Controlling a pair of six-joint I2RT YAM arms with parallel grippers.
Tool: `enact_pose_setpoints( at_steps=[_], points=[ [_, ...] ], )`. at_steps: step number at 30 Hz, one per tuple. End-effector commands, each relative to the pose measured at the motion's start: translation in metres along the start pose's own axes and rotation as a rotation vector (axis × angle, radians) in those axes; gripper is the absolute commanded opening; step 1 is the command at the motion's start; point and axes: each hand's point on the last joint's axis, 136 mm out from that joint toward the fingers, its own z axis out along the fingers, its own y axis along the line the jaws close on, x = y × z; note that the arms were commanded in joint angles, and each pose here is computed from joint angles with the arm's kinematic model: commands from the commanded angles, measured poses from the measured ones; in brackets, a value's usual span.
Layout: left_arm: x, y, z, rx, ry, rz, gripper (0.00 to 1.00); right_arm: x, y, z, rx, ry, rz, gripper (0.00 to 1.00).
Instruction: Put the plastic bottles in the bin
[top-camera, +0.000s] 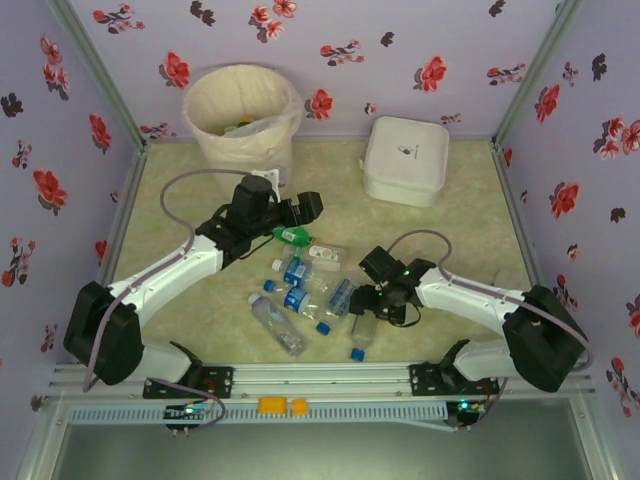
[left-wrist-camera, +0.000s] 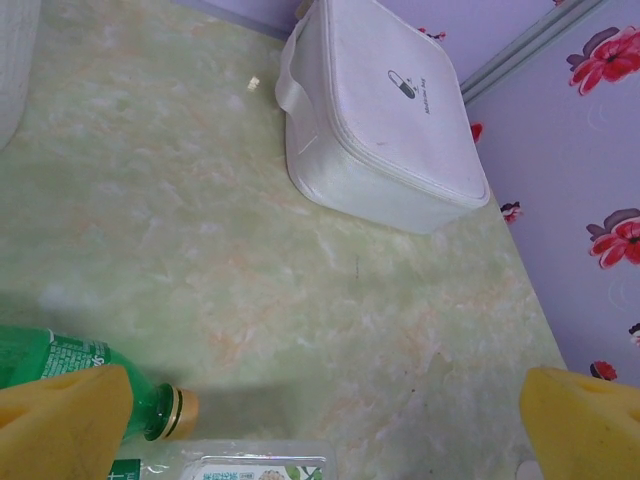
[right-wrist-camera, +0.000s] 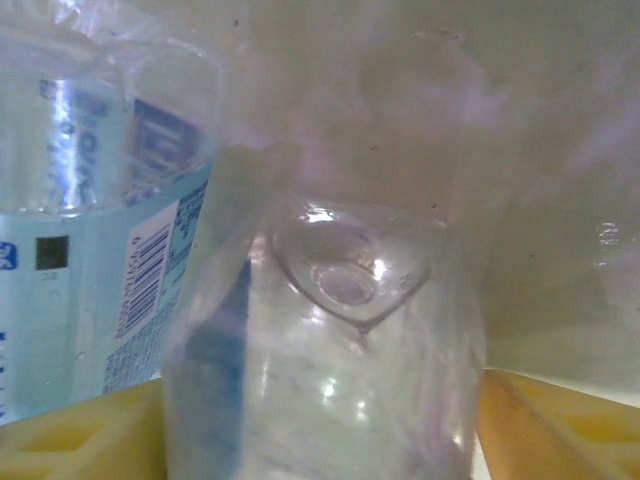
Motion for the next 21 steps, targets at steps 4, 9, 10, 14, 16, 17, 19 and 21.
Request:
enact_pose_setpoints(
  at_steps=[4,9,10,14,16,17,19,21],
  points=[
    [-0.003,0.000,0.000,-0.011,-0.024,-0.002,1.00,-0.003,-0.010,0.009,0.032,-0.036,-0.006,0.63],
    [-0.005,-0.001,0.002,-0.013,-0.024,0.002,1.00,-0.008,-0.009,0.008,0.045,-0.054,-0.023,0.53],
    [-0.005,-0.002,0.003,-0.013,-0.021,0.004,1.00,-0.010,-0.008,0.005,0.048,-0.064,-0.035,0.52],
    [-0.009,-0.007,0.004,-0.005,-0.016,0.020,1.00,-0.028,0.001,-0.018,0.036,-0.128,-0.077,0.49],
    [-0.011,-0.011,0.004,0.006,-0.009,0.031,1.00,-0.043,0.009,-0.036,0.002,-0.163,-0.086,0.48],
    [-0.012,-0.013,0.003,0.013,-0.009,0.036,1.00,-0.050,0.015,-0.046,-0.020,-0.184,-0.096,0.48],
    [-0.011,-0.019,0.003,0.038,0.002,0.042,1.00,-0.070,0.026,-0.069,-0.072,-0.234,-0.100,0.48],
    [-0.008,-0.027,0.002,0.081,0.021,0.052,1.00,-0.089,0.038,-0.091,-0.124,-0.288,-0.106,0.47]
  ],
)
